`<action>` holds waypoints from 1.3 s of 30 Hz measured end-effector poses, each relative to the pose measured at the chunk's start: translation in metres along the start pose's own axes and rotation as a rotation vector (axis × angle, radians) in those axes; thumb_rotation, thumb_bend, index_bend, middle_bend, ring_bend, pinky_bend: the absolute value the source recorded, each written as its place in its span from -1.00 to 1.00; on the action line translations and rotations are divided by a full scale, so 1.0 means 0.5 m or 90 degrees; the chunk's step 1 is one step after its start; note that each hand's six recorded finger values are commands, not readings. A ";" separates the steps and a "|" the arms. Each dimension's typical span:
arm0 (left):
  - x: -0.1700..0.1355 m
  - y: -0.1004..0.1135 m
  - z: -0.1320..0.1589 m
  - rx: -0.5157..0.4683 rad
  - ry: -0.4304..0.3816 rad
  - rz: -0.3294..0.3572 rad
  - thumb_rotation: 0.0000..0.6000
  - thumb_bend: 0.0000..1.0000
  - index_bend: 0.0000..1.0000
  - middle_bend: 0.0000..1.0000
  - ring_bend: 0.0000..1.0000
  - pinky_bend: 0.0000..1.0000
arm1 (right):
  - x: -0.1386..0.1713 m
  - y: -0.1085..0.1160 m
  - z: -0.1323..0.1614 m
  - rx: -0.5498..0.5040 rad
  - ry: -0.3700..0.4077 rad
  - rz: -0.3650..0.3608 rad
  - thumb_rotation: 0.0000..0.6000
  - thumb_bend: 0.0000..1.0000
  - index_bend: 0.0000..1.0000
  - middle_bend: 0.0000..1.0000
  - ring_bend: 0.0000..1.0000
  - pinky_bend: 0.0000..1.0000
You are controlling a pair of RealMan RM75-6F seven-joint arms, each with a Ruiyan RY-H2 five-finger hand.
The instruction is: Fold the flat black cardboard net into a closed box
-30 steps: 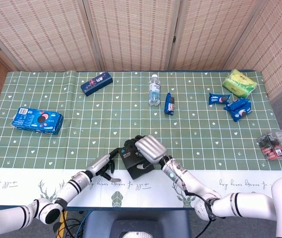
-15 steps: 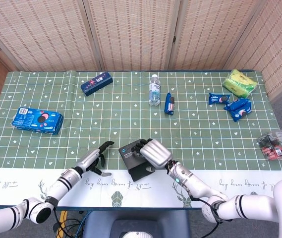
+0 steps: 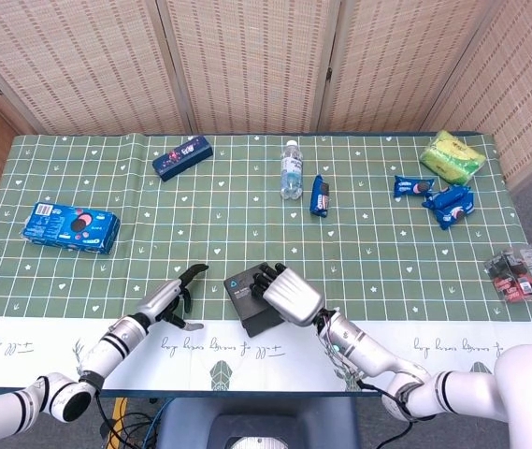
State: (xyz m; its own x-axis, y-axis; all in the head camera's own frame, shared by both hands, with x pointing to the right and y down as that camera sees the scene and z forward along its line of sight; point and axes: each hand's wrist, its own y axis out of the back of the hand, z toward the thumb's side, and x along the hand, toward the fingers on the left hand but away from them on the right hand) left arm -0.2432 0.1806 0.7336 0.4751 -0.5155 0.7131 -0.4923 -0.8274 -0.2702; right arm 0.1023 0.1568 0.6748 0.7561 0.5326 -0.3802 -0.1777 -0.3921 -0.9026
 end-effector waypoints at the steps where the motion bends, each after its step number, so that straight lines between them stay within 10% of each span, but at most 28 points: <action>1: 0.000 0.001 -0.001 -0.001 0.000 0.000 1.00 -0.78 -1.00 -1.00 0.15 0.66 | 0.001 -0.003 0.002 0.006 0.002 -0.006 1.00 -0.59 -0.24 -0.37 -0.55 -0.28; 24: -0.028 0.043 0.009 -0.013 -0.024 0.031 1.00 -0.77 -1.00 -1.00 0.09 0.61 | 0.033 0.000 -0.018 0.025 -0.023 -0.088 1.00 -0.38 -0.22 -0.47 -0.60 -0.31; 33: -0.097 0.112 0.007 0.096 -0.039 0.136 1.00 -0.78 -0.93 -0.98 -0.34 0.32 | 0.153 0.082 -0.131 -0.062 -0.128 -0.085 1.00 -0.38 -0.24 -0.33 -0.48 -0.26; 39: -0.172 0.172 -0.031 0.207 0.009 0.240 1.00 -0.77 -0.72 -0.82 -0.42 0.12 | 0.303 0.112 -0.230 -0.104 -0.249 -0.038 1.00 -0.35 -0.17 -0.12 -0.20 0.14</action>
State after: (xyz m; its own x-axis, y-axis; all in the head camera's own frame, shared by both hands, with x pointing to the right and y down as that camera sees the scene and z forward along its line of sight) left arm -0.3378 0.1573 0.6588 0.2966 -0.7910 0.5351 -0.3738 -0.6118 -0.6972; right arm 0.2794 0.1295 0.5899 0.4607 0.7901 -0.4043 -0.0151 -0.4485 -0.8937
